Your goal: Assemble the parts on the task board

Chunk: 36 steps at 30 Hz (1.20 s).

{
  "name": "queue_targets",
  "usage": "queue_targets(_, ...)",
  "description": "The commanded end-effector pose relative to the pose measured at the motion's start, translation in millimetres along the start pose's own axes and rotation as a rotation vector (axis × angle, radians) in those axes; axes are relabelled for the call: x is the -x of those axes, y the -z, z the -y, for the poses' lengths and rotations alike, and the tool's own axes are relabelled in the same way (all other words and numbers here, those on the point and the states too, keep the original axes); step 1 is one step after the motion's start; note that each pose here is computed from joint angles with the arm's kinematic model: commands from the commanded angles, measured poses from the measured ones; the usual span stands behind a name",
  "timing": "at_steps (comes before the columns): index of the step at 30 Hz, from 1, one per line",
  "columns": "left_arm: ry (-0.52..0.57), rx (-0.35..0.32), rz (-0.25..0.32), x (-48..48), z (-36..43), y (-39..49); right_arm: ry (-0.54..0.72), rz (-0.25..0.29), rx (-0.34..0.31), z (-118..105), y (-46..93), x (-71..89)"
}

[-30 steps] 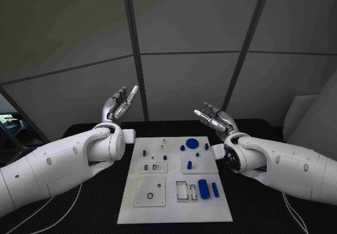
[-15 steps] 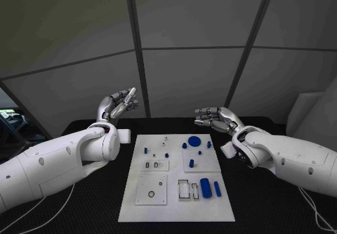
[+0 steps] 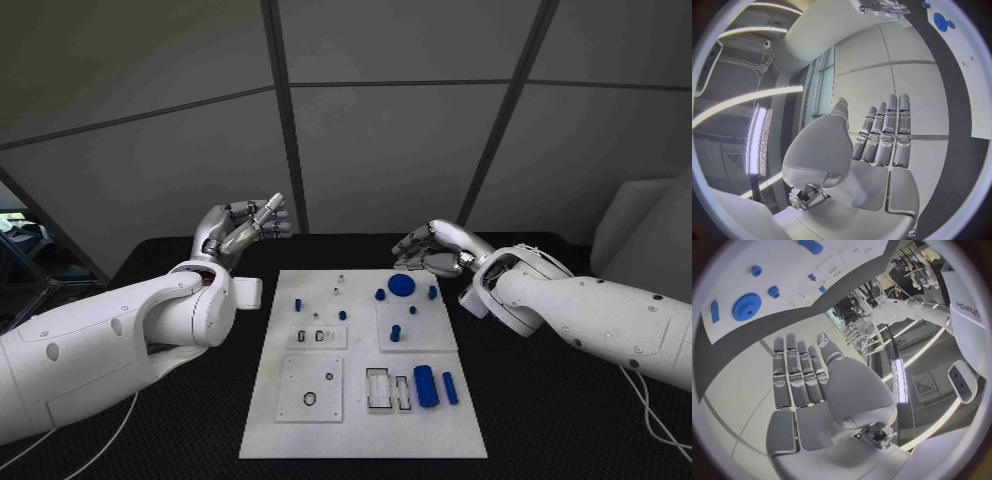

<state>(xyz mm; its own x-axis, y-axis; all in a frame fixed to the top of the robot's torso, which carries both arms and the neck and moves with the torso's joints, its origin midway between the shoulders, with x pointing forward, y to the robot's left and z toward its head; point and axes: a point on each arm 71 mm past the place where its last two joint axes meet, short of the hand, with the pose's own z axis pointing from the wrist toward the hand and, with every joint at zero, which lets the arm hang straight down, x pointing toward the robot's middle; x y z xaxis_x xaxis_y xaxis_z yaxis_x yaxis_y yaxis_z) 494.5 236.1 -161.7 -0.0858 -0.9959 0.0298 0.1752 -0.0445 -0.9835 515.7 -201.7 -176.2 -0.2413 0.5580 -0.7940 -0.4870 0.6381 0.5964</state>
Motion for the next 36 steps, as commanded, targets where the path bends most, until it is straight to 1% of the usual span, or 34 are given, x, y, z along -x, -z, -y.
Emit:
queue_targets(1, -0.010, -0.008, -0.079, -7.6, 5.1, 5.5, 0.230, -0.082, 0.004, -6, -4.7, -0.8)
queue_targets(6, 0.000, -0.004, -0.115, -12.8, 11.2, 14.8, 0.379, -0.132, 0.001, -16, -12.2, 1.5)
queue_targets(10, 0.012, -0.002, -0.139, -18.2, 15.1, 21.2, 0.472, -0.153, -0.004, -22, -16.0, 1.5)
queue_targets(14, 0.019, -0.001, -0.153, -21.5, 17.2, 24.8, 0.531, -0.166, -0.005, -28, -19.1, 0.0)
queue_targets(26, 0.026, 0.001, -0.161, -23.8, 18.4, 27.1, 0.611, -0.212, -0.008, -40, -28.2, -9.1)
queue_targets(36, 0.035, -0.004, -0.161, -25.7, 19.7, 28.3, 0.657, -0.221, -0.023, -42, -33.6, -13.4)
